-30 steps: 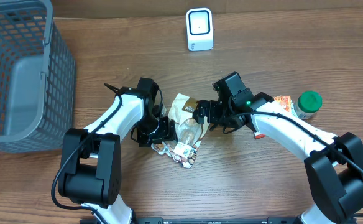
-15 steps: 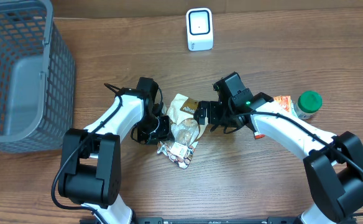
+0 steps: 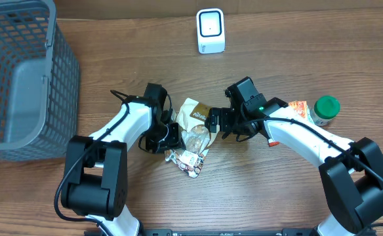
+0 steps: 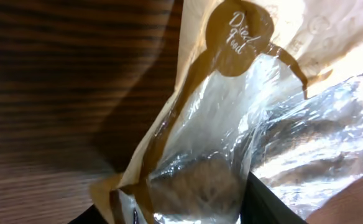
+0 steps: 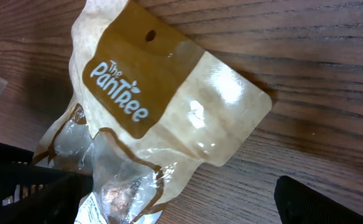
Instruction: Scan the item barcode
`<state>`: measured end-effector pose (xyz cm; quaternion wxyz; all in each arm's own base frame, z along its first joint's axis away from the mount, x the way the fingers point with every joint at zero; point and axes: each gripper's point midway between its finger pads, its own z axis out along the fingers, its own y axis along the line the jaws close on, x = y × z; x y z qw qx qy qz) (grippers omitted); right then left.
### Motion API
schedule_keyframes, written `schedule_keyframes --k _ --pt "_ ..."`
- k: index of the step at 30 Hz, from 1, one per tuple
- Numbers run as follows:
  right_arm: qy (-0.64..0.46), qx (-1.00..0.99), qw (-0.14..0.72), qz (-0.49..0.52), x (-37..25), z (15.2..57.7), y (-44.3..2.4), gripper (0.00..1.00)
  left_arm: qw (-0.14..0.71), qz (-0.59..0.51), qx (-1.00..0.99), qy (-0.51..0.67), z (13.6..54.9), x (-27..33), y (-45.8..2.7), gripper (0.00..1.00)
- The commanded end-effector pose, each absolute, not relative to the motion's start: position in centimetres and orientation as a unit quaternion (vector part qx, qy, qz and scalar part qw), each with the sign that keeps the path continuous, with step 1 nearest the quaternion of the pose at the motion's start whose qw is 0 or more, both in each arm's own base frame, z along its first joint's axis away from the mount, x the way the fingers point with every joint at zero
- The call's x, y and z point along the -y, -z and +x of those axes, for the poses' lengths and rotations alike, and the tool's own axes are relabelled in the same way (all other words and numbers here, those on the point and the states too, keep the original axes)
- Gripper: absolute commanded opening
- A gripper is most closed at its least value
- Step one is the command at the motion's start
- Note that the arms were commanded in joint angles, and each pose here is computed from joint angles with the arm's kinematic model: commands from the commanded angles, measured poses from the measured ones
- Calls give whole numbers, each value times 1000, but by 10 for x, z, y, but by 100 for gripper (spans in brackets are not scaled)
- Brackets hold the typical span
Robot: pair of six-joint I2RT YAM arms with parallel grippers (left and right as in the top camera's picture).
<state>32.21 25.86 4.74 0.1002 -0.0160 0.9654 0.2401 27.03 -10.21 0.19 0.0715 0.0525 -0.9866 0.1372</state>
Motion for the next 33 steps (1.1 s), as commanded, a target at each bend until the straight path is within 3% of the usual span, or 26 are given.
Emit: schedule_keyframes --k 1,4,7,12,14,20,25,33 --pt "-239 -966 96 -26 -258 320 -44 100 85 46 989 -109 255 93 13 49" --pt "-239 -966 96 -26 -258 320 -43 100 85 46 989 -111 255 94 13 68" --pt "-239 -966 96 -26 -258 320 -43 100 79 45 989 -116 258 95 13 72" --pt "-239 -966 97 -28 -258 320 -44 100 77 46 989 -115 259 95 13 34" --pt "-241 -965 99 -30 -256 322 -44 100 76 45 989 -117 259 96 13 33" --pt "-326 -941 74 -59 -253 325 -59 100 76 26 987 -140 265 104 2 17" --pt "-391 -917 61 -54 -235 333 -74 100 63 -6 976 -209 279 128 -20 17" --pt "-387 -920 49 -32 -217 333 -71 100 32 -19 975 -219 302 133 -40 10"
